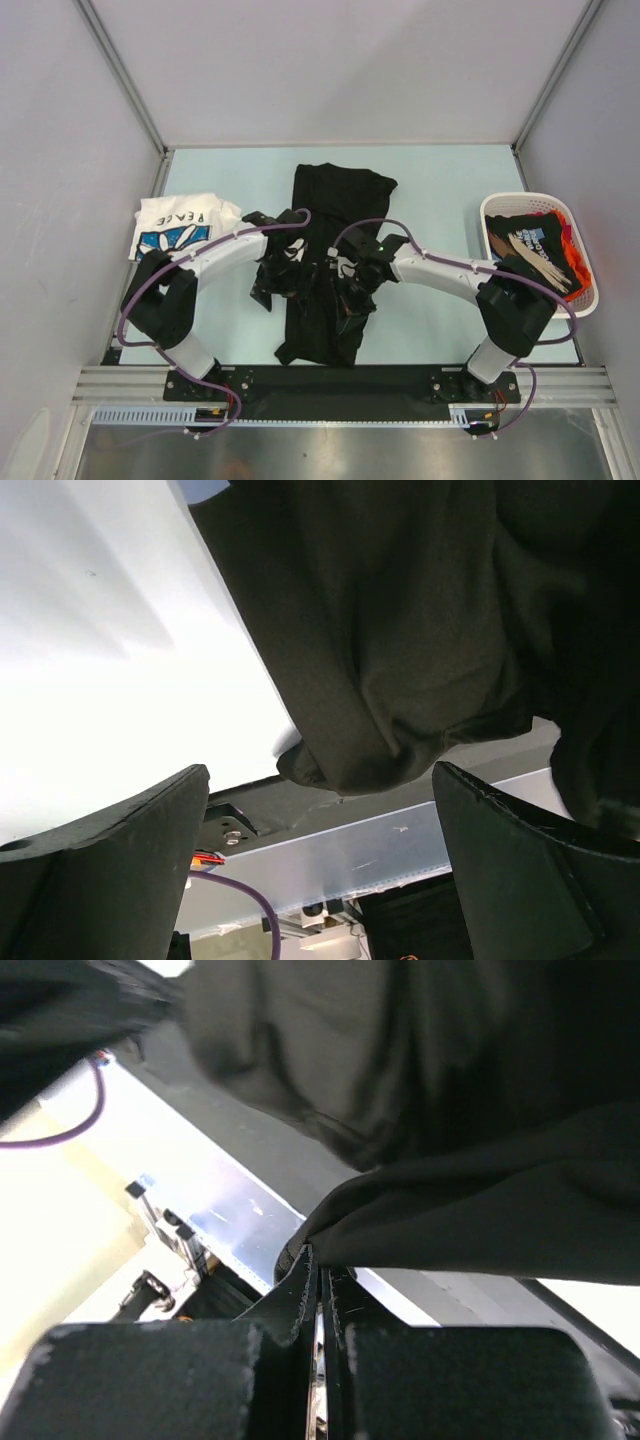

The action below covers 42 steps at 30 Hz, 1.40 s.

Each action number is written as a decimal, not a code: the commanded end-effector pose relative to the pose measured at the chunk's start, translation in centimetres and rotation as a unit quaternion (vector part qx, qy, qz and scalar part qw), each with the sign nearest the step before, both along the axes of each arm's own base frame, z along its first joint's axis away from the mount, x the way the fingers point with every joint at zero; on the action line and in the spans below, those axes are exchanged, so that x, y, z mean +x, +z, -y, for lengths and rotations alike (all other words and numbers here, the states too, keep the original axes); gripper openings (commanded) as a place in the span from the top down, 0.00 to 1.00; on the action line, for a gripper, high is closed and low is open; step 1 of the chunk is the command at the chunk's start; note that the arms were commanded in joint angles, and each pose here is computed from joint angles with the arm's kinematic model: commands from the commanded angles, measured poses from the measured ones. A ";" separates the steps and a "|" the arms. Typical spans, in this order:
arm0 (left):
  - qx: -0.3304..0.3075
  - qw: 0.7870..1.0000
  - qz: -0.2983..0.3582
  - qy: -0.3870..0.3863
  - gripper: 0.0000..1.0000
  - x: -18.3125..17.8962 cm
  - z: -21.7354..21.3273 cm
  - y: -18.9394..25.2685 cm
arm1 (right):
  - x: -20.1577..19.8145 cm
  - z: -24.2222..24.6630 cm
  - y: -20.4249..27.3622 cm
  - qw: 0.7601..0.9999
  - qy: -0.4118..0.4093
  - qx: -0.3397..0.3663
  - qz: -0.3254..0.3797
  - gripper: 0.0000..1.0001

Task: Fold and stack the t-shirts
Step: Fold the tshirt

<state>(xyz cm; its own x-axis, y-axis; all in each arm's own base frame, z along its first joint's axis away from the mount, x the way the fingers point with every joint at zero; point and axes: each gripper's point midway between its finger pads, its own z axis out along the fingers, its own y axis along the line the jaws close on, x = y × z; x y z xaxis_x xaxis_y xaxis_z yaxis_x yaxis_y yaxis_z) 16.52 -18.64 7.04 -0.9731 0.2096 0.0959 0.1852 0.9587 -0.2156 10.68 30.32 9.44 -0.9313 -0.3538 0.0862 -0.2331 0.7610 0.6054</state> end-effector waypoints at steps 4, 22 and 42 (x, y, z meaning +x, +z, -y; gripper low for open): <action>0.011 1.000 -0.001 0.017 0.01 0.3 -0.5 -0.4 | -1.6 -2.7 -0.2 0.997 0.077 0.004 -0.016 1.00; 0.029 0.997 0.021 0.070 0.00 3.3 -4.0 0.5 | -2.8 -3.5 -2.5 0.987 0.134 -0.060 -0.064 0.20; -0.027 0.980 0.076 0.184 0.00 8.5 -8.8 2.3 | 15.2 6.7 4.7 0.965 -0.136 -0.104 0.199 0.09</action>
<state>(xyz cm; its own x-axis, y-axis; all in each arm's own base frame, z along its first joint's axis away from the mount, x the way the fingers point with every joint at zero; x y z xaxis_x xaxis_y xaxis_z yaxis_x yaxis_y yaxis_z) 24.85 -9.04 9.45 -0.9825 -0.1809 -0.0452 -0.1670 0.9615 -0.2182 23.62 25.18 18.05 -0.9609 -0.1179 -0.2506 -0.2259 0.8571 0.4630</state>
